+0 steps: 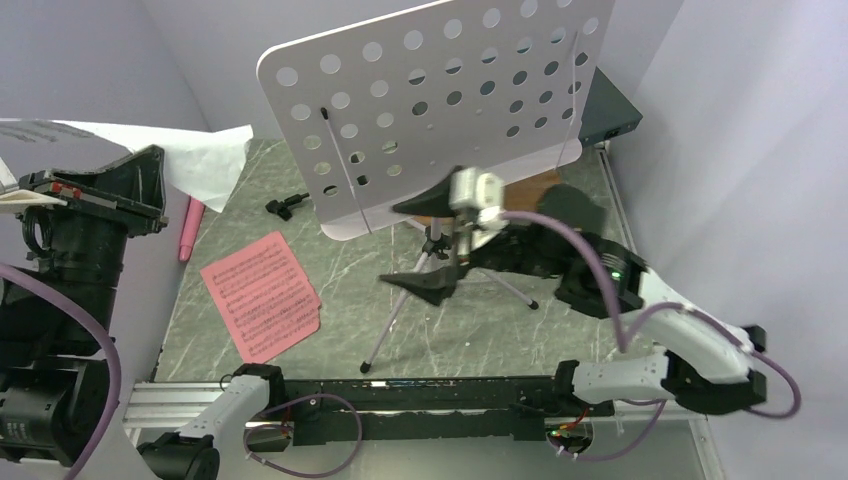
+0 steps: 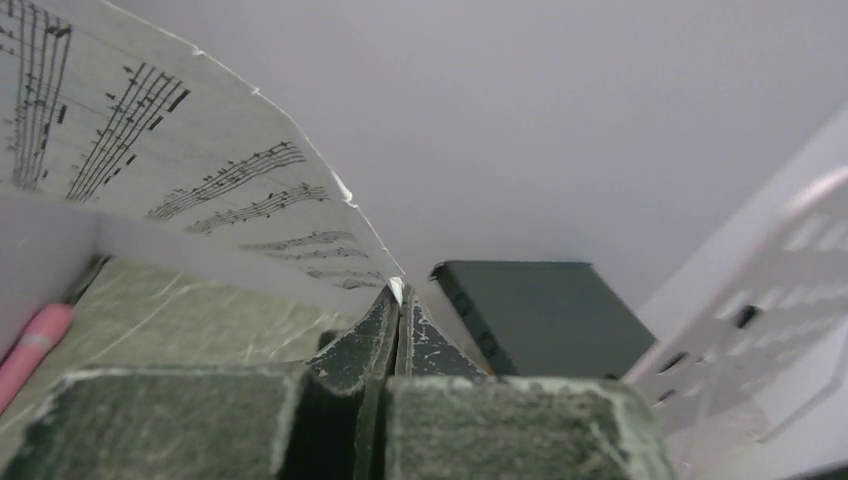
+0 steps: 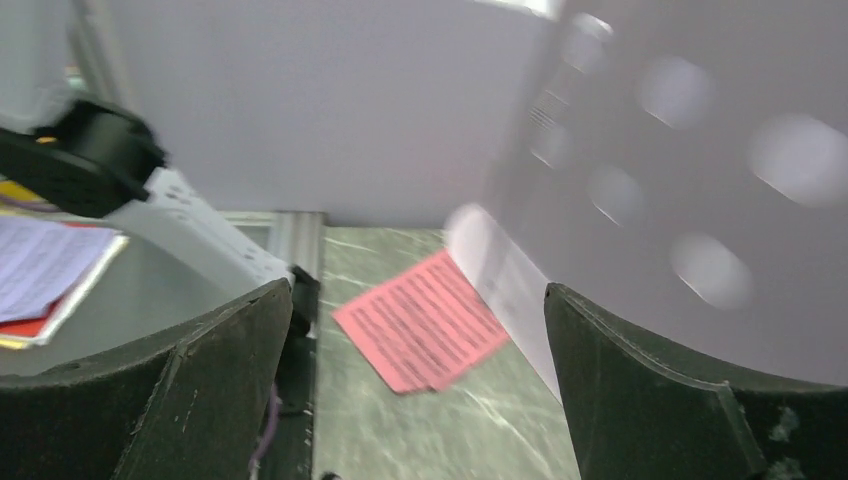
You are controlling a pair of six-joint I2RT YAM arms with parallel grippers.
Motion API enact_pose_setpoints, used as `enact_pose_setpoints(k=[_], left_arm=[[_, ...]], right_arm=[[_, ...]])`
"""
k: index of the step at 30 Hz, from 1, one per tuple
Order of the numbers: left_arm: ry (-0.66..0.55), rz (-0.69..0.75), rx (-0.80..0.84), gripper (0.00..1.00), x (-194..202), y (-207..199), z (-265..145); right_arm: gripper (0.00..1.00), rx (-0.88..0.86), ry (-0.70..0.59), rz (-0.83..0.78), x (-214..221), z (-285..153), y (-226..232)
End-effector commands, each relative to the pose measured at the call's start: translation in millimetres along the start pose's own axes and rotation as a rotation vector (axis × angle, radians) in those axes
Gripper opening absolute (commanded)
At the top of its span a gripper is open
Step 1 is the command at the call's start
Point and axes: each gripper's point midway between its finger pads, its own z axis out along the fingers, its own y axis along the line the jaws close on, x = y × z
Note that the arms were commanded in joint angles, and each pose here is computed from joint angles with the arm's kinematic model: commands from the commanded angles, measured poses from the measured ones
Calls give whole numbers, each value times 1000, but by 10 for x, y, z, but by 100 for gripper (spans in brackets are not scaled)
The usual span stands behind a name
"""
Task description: Set up the instrument practice props
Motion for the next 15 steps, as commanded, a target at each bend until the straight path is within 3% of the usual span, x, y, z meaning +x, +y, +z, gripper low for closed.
enact_pose_setpoints(k=[1,6,15], left_arm=[[161,18,-284,0,368,540,-108],[280,3,-357,0,697,708,-273],[400,-71,-538,0,1057,1008,-842]], right_arm=[[100,-147,-93,-70,-362,479,520],[100,-26,-96,-130,-408,1047,758],[100,371,33,-253,238,1850,752]])
